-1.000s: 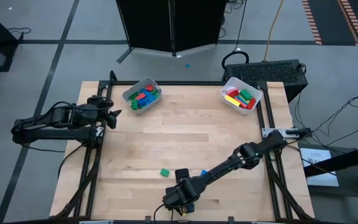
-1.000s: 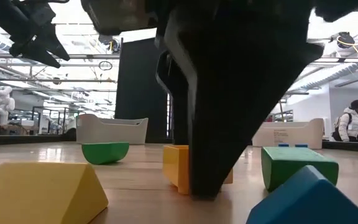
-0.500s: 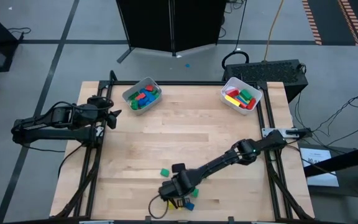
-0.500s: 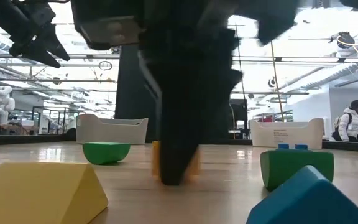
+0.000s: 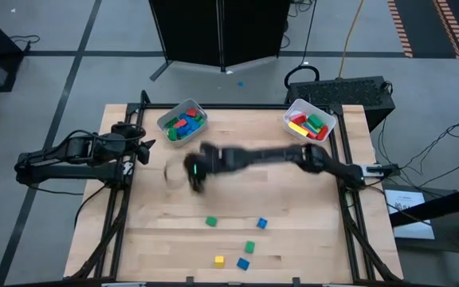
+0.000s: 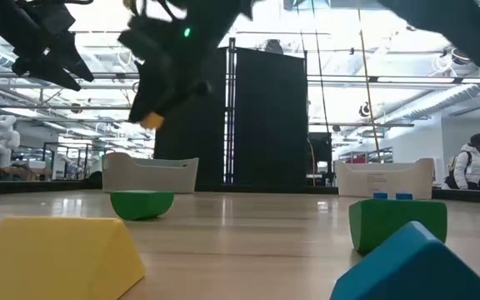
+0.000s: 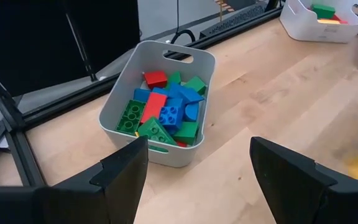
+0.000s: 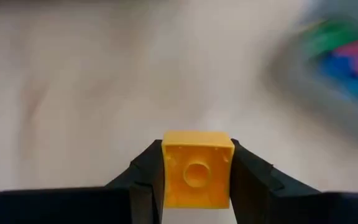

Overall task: Sort blocks by size
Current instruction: Put the 4 stud yellow game piece into the gray bin, then put the 4 stud blue game piece into the gray bin

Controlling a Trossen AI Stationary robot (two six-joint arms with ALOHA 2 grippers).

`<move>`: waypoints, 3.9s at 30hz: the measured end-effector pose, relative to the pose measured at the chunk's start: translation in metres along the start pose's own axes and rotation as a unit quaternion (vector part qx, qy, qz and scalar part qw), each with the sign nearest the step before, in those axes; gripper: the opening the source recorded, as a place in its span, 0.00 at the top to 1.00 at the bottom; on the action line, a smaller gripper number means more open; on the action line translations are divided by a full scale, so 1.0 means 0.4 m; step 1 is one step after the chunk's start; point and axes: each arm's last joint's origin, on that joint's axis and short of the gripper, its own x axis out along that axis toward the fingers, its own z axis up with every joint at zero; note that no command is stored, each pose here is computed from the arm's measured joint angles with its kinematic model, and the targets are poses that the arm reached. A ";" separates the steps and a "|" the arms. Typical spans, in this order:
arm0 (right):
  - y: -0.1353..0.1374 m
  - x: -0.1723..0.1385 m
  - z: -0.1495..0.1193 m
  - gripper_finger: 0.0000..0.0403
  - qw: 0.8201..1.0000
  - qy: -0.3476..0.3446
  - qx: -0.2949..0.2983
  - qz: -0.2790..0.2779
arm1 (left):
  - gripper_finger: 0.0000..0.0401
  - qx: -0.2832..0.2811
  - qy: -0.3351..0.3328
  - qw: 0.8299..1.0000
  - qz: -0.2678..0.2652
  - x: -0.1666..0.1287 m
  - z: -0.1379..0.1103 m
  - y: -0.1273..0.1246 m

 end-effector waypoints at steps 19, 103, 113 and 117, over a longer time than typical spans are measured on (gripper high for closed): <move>-0.521 0.045 0.097 0.72 0.939 -0.202 0.276 -0.047 | 0.30 -0.001 -0.002 1.000 0.003 0.000 0.000 0.000; 0.187 -0.218 -0.602 0.26 0.967 0.221 0.124 0.035 | 0.30 0.003 0.006 1.000 -0.010 0.000 -0.001 -0.001; 0.147 -0.189 -0.588 0.41 0.967 0.213 0.128 0.050 | 0.30 0.003 0.005 1.000 -0.009 0.000 -0.001 -0.001; 0.133 -0.182 -0.582 0.61 0.966 0.218 0.124 0.058 | 0.30 0.003 0.005 1.000 -0.008 0.000 -0.001 -0.001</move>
